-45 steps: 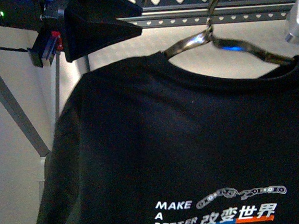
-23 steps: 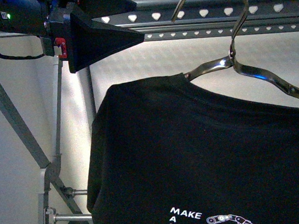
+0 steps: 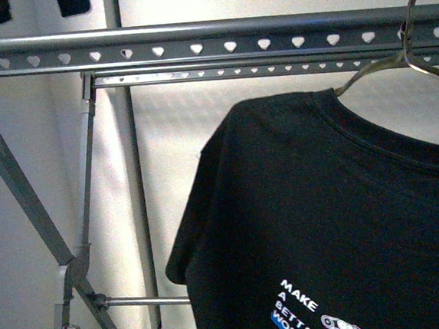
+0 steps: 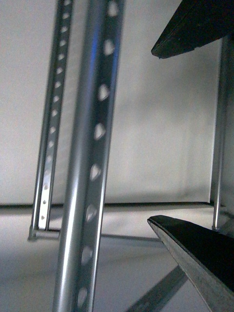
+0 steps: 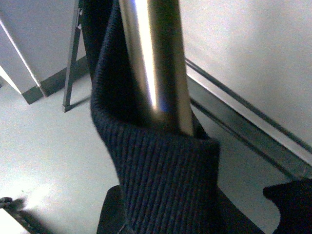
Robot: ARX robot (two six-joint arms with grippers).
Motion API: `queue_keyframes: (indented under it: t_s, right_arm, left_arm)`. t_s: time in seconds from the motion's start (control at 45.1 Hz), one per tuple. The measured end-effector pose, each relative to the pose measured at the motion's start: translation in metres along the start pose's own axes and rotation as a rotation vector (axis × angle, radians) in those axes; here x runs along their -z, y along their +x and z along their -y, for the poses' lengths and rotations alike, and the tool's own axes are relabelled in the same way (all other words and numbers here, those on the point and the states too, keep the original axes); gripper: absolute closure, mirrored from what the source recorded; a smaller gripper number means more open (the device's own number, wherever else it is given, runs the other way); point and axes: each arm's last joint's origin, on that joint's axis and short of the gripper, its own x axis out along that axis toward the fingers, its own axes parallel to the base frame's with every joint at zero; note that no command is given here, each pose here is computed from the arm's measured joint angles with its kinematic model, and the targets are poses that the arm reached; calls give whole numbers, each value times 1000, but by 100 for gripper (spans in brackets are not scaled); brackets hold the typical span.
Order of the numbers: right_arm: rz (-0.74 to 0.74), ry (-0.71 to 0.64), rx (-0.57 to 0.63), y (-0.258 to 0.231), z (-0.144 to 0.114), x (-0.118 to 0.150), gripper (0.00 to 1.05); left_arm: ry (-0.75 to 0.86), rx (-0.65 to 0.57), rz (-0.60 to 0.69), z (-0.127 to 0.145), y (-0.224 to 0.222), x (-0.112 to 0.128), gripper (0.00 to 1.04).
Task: Hang clothes on hanger
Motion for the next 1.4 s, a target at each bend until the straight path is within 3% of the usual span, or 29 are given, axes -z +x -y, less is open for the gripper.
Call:
queue_keyframes:
  t_s: [0.067, 0.133, 0.288, 0.355, 0.488, 0.643, 0.909, 1.397]
  right_arm:
    - [-27, 59, 12, 1, 1, 1, 96]
    - [-43, 118, 26, 4, 5, -1, 96]
    - [-30, 286, 88, 13, 32, -20, 96]
    - [-5, 354, 118, 17, 46, -33, 96]
    - [23, 452, 188, 26, 65, -57, 96]
    - [30, 517, 234, 39, 76, -77, 96]
    - [1, 525, 256, 62, 76, -97, 96]
    - [-54, 565, 338, 116, 87, -113, 97]
  left_arm:
    - [-56, -36, 42, -6, -12, -10, 7]
    - [-124, 5, 61, -6, -25, -11, 7]
    - [-202, 122, 1, 8, -47, 11, 8]
    - [-116, 15, -112, 9, -62, 33, 20]
    - [21, -6, -165, -2, -97, 70, 44]
    - [55, -15, -149, -15, -133, 90, 68]
    - [68, -9, -170, -26, -173, 121, 103]
    - [75, -14, -166, -45, -235, 153, 101]
